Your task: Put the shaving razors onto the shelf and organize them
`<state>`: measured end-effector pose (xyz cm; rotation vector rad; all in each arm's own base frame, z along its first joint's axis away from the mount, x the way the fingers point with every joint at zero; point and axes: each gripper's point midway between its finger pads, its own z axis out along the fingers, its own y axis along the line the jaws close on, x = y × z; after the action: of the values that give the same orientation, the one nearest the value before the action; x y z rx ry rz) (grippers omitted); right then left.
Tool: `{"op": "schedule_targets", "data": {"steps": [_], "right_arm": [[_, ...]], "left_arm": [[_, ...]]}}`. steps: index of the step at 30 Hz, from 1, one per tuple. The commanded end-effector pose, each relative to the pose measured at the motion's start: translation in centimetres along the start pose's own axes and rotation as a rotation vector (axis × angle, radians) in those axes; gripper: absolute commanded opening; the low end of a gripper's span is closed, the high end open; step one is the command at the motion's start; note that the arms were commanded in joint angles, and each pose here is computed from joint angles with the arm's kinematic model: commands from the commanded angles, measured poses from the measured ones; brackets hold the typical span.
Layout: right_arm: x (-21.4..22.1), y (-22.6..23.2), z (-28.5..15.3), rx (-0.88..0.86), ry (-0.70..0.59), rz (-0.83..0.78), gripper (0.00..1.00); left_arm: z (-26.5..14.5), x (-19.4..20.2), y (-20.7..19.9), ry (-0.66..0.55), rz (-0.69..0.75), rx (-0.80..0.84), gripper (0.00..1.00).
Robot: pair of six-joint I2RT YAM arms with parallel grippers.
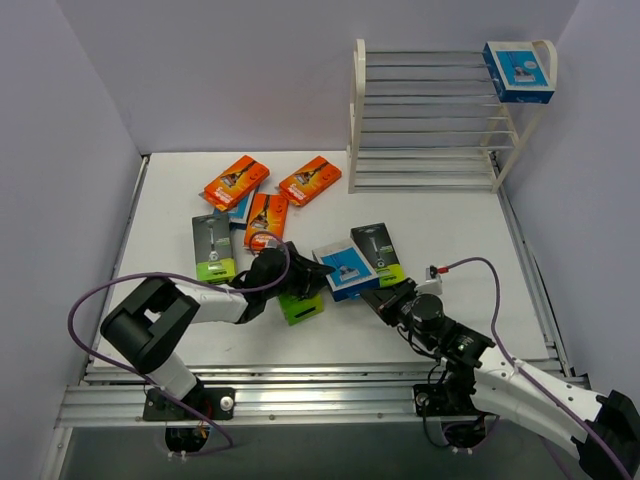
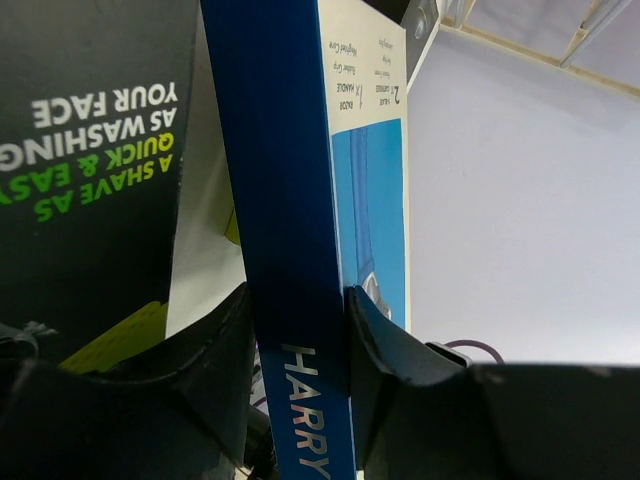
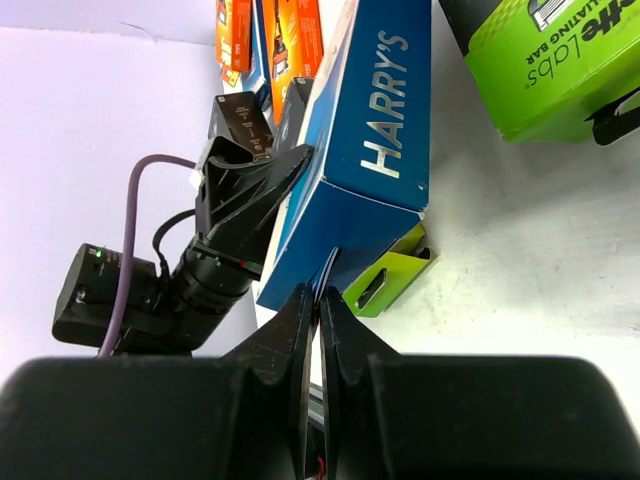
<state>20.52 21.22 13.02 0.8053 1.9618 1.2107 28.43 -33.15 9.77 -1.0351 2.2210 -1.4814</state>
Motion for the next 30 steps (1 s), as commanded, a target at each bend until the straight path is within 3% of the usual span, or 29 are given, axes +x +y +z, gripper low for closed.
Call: {"op": "schedule_targets", "data": {"steps": [1,5,8,9,12,17,30], "right_arm": [[0.2,1.7,-0.1,-0.056,0.006,0.002,0.00],[0.3,1.6,-0.1,-0.051,0.009,0.001,0.03],[0.1,1.9,-0.1,-0.057,0.002,0.005,0.17],[0.1,1.9,-0.1,-0.057,0.001,0.003,0.28],[-0.2,2.3,-0.2,-0.063,-0.013,-0.007,0.44],[-0.2,2.4,-0.1,-0.066,-0.015,-0.001,0.60],[0.8,6.6,1.2,-0.186,0.015,-0.014,0.67]], "left_arm": [[0.1,0.0,-1.5,-0.005,0.012,0.082,0.25],[-0.4,-0.5,-2.8,-0.023,0.057,0.107,0.23],[-0.8,-1.2,-3.2,-0.061,0.097,0.092,0.23],[-1.3,-1.4,-4.1,-0.077,0.136,0.110,0.23],[-2.3,-2.6,-4.6,-0.127,0.202,0.097,0.23],[-4.6,-5.5,-6.2,-0.214,0.276,0.116,0.22],[-6.6,-6.1,-9.4,-0.224,0.402,0.221,0.22]]}}
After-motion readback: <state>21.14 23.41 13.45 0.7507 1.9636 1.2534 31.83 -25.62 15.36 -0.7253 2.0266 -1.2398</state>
